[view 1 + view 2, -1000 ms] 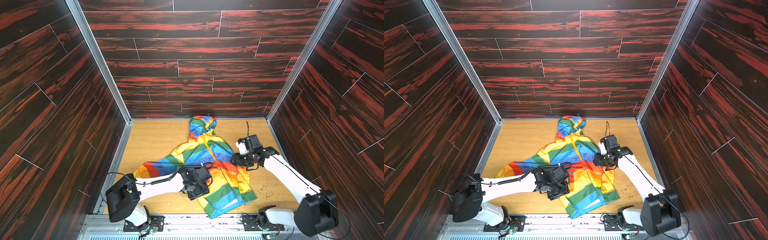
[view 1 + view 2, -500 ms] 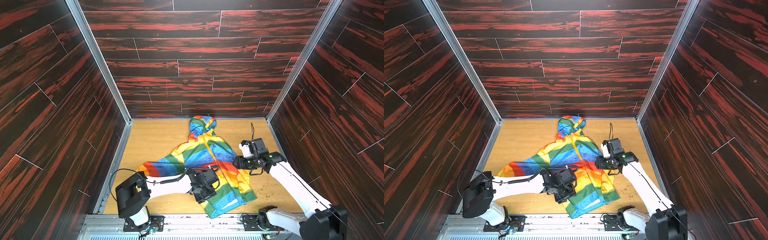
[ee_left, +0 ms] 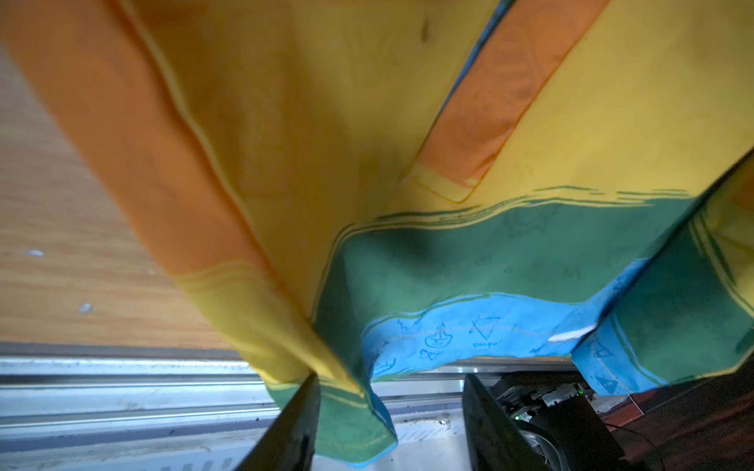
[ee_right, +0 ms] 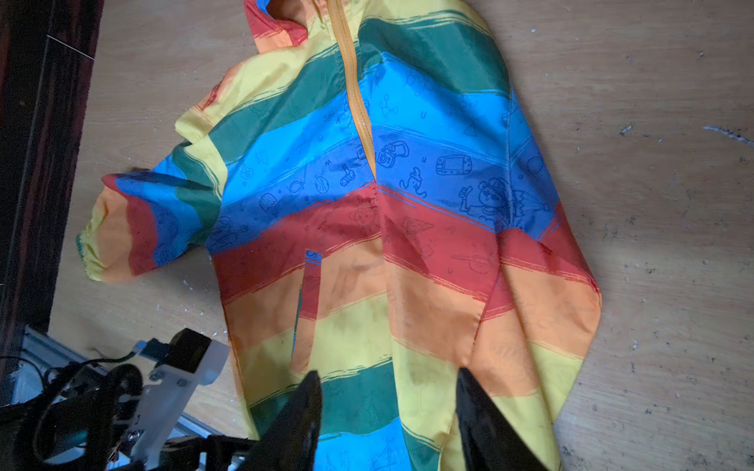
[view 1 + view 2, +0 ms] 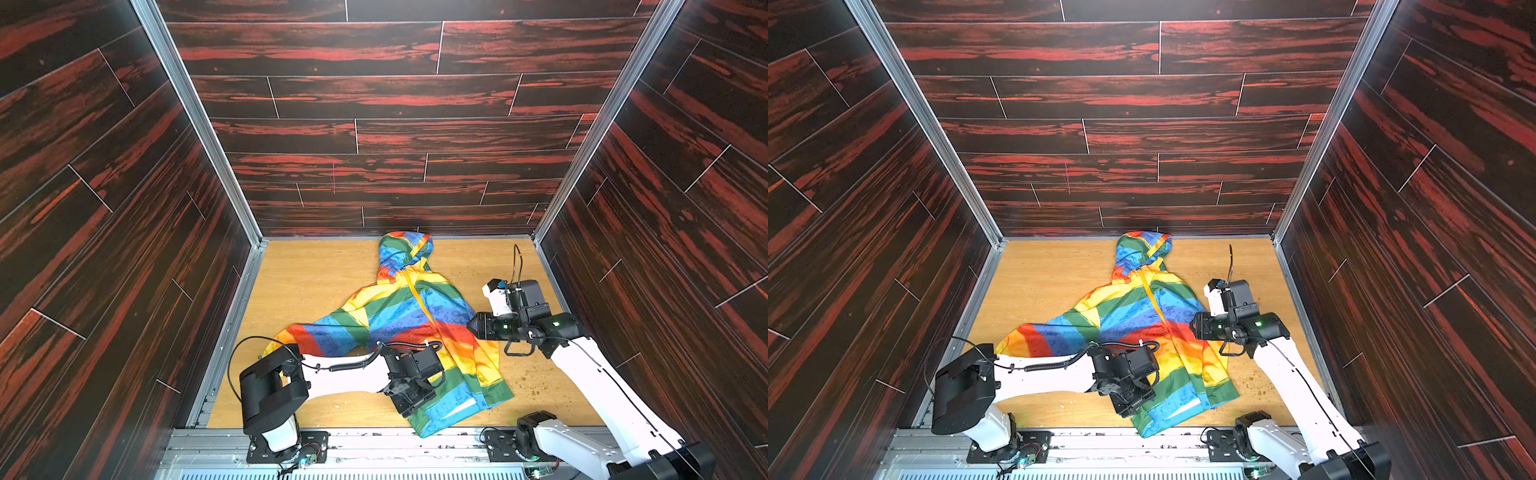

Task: Unzip the jacket
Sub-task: Flatten out the jacket at the center of the board.

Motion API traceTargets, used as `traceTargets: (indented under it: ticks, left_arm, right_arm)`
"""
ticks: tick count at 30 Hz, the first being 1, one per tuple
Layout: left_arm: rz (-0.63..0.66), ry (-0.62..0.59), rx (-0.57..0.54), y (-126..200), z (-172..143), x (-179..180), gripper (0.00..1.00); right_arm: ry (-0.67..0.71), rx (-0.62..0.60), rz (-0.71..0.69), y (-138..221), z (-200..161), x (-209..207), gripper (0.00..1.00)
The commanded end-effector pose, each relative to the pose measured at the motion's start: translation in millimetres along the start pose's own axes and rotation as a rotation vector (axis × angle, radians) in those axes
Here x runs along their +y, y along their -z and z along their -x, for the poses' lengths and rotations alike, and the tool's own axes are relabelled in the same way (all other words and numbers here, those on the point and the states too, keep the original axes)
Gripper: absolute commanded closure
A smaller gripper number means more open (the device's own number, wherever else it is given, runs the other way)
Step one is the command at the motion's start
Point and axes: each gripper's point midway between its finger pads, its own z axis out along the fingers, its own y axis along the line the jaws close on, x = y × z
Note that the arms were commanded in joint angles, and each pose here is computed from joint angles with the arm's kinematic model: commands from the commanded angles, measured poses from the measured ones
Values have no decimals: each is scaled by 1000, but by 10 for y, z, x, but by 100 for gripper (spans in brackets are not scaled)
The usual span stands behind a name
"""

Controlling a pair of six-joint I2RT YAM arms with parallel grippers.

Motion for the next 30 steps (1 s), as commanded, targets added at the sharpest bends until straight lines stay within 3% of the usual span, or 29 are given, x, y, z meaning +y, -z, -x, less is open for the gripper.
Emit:
traceTargets:
  ticks: [1, 7, 10, 13, 14, 19, 24, 30]
  left_arm:
    - [62, 58, 9, -47, -32, 112, 46]
    - [93, 68, 25, -127, -53, 147, 61]
    - [92, 64, 22, -127, -52, 145, 75]
    - [99, 35, -3, -33, -29, 170, 98]
    - [97, 8, -22, 42, -15, 165, 100]
    - [-47, -108, -213, 611, 198, 85, 100]
    - [-278, -10, -378, 1062, 514, 486, 100]
    - [-352, 131, -384, 954, 747, 1175, 100]
  right_arm:
    - [-12, 1, 22, 53, -41, 35, 46]
    - [-1, -24, 26, 112, 28, 65, 46]
    - [1, -21, 24, 101, 14, 56, 46]
    - [-2, -12, 21, 78, -17, 40, 46]
    - [-2, -11, 19, 70, -23, 33, 46]
    - [-11, -9, 19, 24, -16, 23, 46]
    - [-19, -9, 32, -71, -4, 26, 48]
    - [-53, 66, 61, -288, -104, 32, 49]
